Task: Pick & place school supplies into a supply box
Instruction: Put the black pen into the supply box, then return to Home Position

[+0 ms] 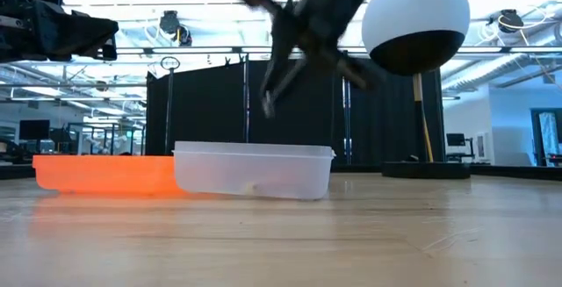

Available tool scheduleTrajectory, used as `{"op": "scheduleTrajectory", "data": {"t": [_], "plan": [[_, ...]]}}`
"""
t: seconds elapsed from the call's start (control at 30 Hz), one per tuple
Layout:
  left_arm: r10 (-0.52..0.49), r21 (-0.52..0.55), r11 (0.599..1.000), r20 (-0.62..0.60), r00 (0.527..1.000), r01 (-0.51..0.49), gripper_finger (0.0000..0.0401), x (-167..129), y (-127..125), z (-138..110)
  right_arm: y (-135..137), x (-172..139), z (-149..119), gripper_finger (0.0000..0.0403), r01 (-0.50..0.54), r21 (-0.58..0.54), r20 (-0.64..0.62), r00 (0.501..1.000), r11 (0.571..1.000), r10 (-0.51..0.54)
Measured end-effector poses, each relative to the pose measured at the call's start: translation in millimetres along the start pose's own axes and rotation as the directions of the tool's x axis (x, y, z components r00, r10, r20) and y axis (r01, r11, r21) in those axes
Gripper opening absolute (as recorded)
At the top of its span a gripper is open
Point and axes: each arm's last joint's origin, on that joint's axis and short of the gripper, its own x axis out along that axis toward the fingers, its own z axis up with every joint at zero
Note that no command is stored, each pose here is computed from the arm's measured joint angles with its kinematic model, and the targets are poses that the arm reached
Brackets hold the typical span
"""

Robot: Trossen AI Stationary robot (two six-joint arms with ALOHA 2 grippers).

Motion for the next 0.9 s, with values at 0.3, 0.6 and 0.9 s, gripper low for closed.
{"op": "scheduleTrajectory", "data": {"t": [0.3,0.6,0.9], "plan": [[0.007,0.019,1.0,0.014,1.0,-0.007,0.0044,0,0,2,-16,61,30,0.0017,0.023,0.017,-0.094,0.995,1.0,-0.021],[0.006,0.002,1.0,0.01,1.0,-0.006,0.0044,0,0,1,-18,60,34,0.011,0.014,-0.116,-0.115,0.993,0.993,-0.027],[0.008,-0.082,0.997,0.037,0.999,-0.005,0.0044,0,1,4,0,11,31,0.014,-0.022,-0.405,0.025,0.999,0.914,0.035]]}}
